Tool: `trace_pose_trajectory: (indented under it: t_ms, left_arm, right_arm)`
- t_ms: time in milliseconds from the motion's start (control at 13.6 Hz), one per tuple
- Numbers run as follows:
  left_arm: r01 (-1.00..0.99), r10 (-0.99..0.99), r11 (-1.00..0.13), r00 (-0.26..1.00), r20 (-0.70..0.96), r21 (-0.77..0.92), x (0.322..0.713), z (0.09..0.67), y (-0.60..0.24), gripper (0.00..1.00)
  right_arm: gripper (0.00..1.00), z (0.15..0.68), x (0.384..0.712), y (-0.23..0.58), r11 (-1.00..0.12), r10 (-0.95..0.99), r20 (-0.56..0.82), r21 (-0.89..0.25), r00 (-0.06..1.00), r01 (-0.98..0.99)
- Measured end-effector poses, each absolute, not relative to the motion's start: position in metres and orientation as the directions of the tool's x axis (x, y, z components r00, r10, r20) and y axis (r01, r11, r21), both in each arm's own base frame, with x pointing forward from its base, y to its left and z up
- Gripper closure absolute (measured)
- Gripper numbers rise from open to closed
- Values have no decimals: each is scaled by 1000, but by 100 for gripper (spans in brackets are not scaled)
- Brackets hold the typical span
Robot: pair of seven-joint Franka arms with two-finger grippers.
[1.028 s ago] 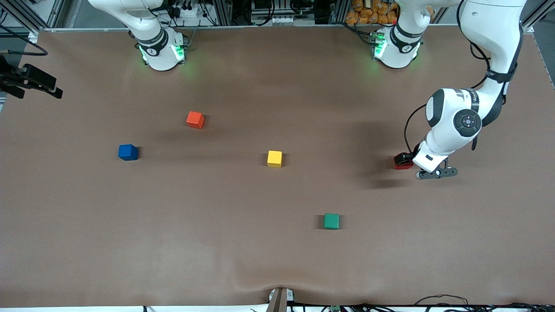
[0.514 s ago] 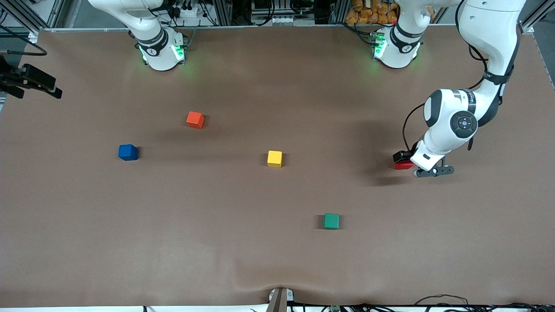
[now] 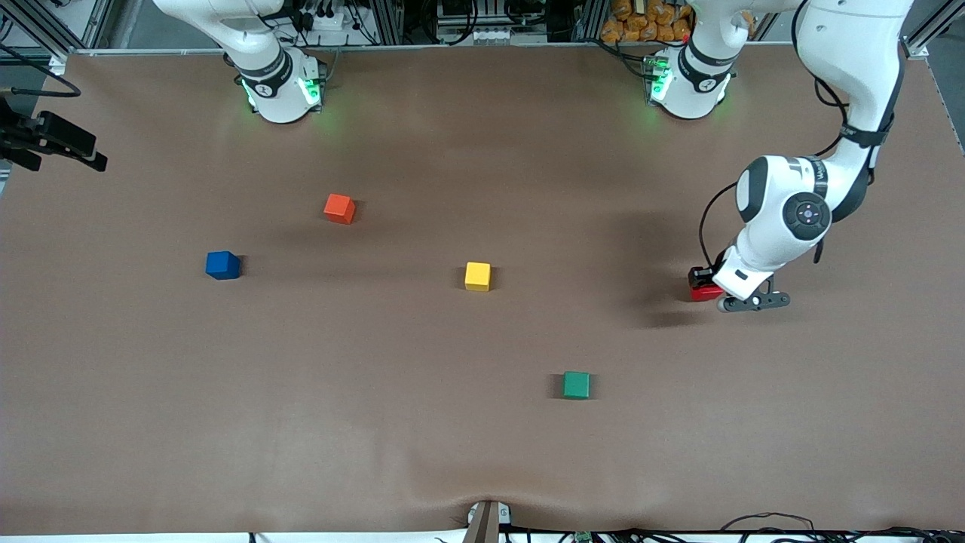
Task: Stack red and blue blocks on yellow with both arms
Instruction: 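Lower the left gripper around the red cube and close it, then carry the red cube with the left gripper over the yellow cube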
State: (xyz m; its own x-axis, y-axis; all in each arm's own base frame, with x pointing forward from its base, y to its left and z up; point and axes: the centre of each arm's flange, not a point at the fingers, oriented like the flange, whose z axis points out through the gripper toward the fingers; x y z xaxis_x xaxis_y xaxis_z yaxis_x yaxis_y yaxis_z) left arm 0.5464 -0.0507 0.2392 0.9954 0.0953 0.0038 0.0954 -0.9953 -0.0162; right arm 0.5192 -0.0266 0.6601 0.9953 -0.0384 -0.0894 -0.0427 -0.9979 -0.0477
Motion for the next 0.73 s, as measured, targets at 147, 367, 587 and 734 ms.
trace_pose_trajectory:
  t_ms: [147, 367, 587, 734]
  left_arm:
    - [86, 86, -996, 996, -12, -21, 554, 274, -57, 44]
    - [35, 35, -999, 999, -2, -16, 558, 330, -88, 44]
    - [-30, -30, -999, 999, -21, -12, 558, 361, -133, 44]
    - [-22, -22, -1000, 1000, -21, -2, 553, 374, -176, 44]
  right_arm:
    - [0, 660, 519, -27, -998, -39, -90, -48, 995, -43]
    - [0, 660, 519, -28, -998, -40, -90, -48, 995, -45]
    - [0, 660, 519, -30, -998, -45, -91, -48, 995, -49]
    - [0, 660, 519, -30, -998, -45, -91, -48, 995, -50]
